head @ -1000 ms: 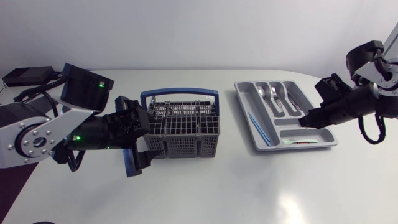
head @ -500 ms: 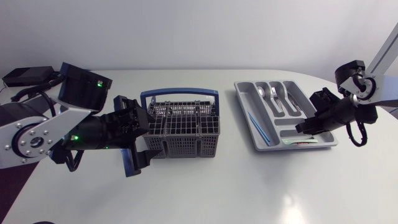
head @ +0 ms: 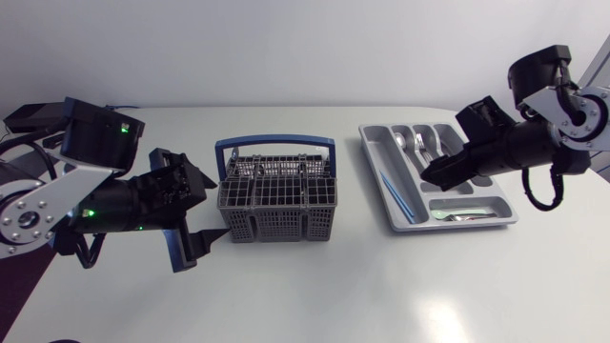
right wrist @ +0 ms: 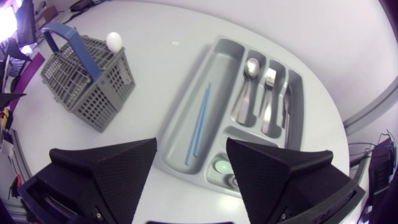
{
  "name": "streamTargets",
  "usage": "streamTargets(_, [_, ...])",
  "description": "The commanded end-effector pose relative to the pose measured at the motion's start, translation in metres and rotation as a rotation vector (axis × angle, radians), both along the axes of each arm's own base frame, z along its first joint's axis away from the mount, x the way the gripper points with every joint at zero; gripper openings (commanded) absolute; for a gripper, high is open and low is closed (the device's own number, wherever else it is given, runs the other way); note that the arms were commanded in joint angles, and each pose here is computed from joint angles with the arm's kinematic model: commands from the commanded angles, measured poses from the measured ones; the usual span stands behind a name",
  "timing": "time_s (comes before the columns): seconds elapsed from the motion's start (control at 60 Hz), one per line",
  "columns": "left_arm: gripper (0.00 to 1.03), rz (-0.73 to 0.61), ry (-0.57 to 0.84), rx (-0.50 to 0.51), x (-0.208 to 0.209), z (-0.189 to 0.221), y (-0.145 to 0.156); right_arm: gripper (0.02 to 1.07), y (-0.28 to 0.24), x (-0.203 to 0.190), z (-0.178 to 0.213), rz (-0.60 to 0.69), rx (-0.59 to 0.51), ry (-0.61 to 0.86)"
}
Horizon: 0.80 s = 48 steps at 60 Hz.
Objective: Unload the cutlery basket into the drawer organizer.
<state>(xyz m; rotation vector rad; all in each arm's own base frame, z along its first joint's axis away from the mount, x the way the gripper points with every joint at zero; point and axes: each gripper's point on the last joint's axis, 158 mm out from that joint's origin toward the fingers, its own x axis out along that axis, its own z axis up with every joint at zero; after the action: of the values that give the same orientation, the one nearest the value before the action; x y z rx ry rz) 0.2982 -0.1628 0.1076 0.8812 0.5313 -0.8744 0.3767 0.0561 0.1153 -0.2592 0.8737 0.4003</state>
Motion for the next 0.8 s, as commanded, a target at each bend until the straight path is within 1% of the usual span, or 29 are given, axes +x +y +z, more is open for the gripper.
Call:
streamTargets(0.0, [0.98, 0.005, 0.035, 0.033, -0.009, -0.019, 0.011, 0.81, 0.021, -0.007, -0.02, 0.019, 0.046, 0.058])
streamTargets(0.05, [0.97, 0.013, 0.046, 0.037, -0.011, -0.023, 0.014, 0.77, 0.04, -0.004, -0.017, 0.061, 0.085, 0.036])
streamTargets(0.083, [0.96, 0.022, 0.051, 0.038, -0.01, -0.025, 0.017, 0.71, 0.047, 0.001, -0.012, 0.064, 0.101, 0.007])
streamTargets(0.2, [0.85, 0.039, 0.09, 0.044, -0.014, -0.038, 0.021, 0.4, 0.08, 0.01, 0.0, 0.107, 0.158, -0.041])
streamTargets(0.283, [0.66, 0.044, 0.11, 0.048, -0.017, -0.046, 0.022, 0.23, 0.1, 0.019, 0.005, 0.125, 0.204, -0.059])
streamTargets(0.317, [0.57, 0.046, 0.117, 0.048, -0.018, -0.049, 0.023, 0.15, 0.105, 0.023, 0.004, 0.13, 0.218, -0.053])
streamTargets(0.333, [0.51, 0.047, 0.118, 0.048, -0.018, -0.05, 0.023, 0.1, 0.111, 0.024, 0.005, 0.142, 0.234, -0.048])
streamTargets(0.35, [0.45, 0.049, 0.119, 0.046, -0.017, -0.051, 0.023, 0.08, 0.114, 0.025, 0.005, 0.149, 0.248, -0.043])
streamTargets(0.367, [0.43, 0.052, 0.12, 0.045, -0.017, -0.051, 0.023, 0.08, 0.116, 0.027, 0.006, 0.151, 0.255, -0.043])
streamTargets(0.4, [0.26, 0.055, 0.135, 0.047, -0.018, -0.055, 0.023, 0.08, 0.122, 0.03, 0.006, 0.154, 0.268, -0.043])
streamTargets(0.417, [0.21, 0.055, 0.14, 0.047, -0.018, -0.057, 0.023, 0.08, 0.123, 0.033, 0.006, 0.154, 0.271, -0.048])
streamTargets(0.6, [0.2, 0.03, 0.216, 0.073, -0.03, -0.081, 0.018, 0.08, 0.144, 0.054, 0.009, 0.162, 0.329, -0.063])
streamTargets(0.783, [0.2, 0.018, 0.219, 0.072, -0.027, -0.086, 0.011, 0.08, 0.166, 0.066, 0.008, 0.196, 0.382, -0.036])
